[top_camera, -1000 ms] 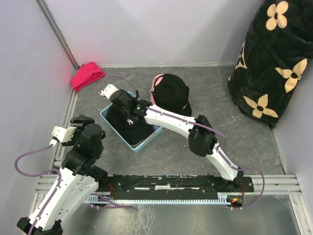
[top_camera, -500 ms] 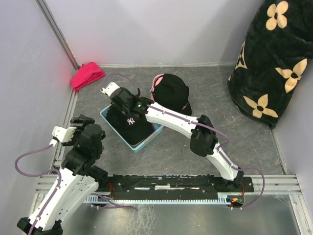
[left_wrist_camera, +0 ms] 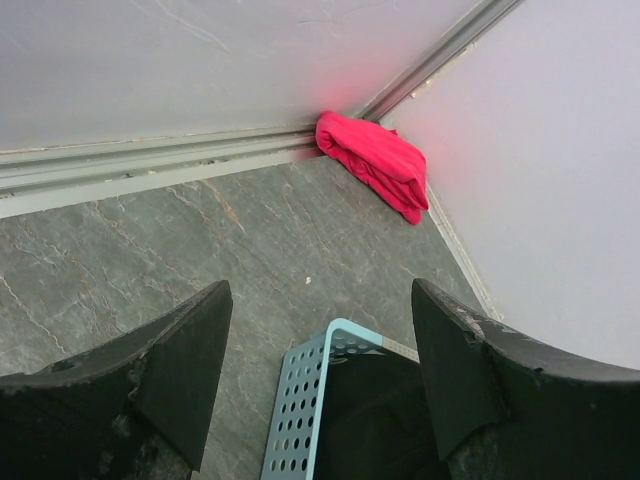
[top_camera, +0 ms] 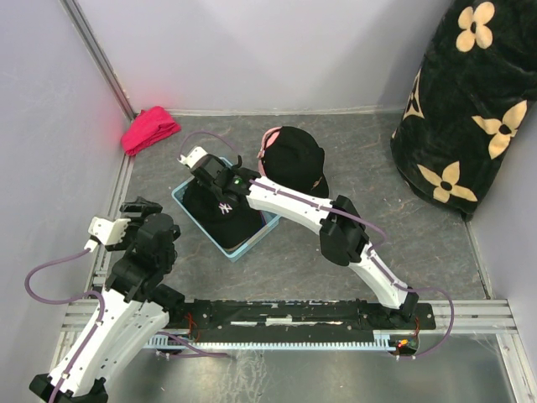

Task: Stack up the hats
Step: Pick up the hat from the bin.

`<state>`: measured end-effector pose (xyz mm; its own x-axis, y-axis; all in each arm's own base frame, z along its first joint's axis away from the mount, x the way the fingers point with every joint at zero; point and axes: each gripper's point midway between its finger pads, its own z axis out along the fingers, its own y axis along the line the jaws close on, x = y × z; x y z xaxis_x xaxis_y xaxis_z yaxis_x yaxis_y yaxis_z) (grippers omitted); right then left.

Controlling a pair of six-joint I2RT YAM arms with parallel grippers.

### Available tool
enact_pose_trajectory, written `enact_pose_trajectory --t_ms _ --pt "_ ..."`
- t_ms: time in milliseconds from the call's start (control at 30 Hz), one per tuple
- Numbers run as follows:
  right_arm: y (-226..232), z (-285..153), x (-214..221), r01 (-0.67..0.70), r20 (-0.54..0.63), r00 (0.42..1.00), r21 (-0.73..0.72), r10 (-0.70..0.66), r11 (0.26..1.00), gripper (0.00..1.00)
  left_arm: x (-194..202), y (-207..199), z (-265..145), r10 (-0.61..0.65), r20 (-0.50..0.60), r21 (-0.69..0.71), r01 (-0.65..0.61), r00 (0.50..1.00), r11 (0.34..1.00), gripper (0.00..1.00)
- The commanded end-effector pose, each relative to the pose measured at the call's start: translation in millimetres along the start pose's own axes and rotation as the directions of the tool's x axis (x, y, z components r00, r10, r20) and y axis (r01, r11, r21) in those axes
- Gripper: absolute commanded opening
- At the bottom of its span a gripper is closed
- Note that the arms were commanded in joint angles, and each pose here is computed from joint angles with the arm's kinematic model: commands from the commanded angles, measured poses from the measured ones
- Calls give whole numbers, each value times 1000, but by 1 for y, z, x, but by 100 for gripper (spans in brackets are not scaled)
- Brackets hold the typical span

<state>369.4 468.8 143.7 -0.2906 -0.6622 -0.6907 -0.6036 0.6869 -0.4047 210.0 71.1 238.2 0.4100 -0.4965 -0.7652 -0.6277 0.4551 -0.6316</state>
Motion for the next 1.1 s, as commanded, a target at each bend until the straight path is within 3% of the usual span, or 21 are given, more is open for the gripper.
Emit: enact_pose_trajectory --t_ms 0,100,333,1067 --pt "-6 -5 -16 -49 34 998 -6 49 999 23 -5 -2 1 -56 24 -2 56 998 998 79" --pt "-8 -10 -21 -61 57 996 -11 62 998 12 -5 -3 2 -55 23 0 55 998 999 79" --pt "-17 -34 -42 -107 134 985 -40 112 993 6 -2 -6 2 -51 16 4 51 999 999 79" --pt "-48 -99 -99 -206 313 921 -113 232 972 2 1 -6 1 -60 -3 9 60 998 998 79"
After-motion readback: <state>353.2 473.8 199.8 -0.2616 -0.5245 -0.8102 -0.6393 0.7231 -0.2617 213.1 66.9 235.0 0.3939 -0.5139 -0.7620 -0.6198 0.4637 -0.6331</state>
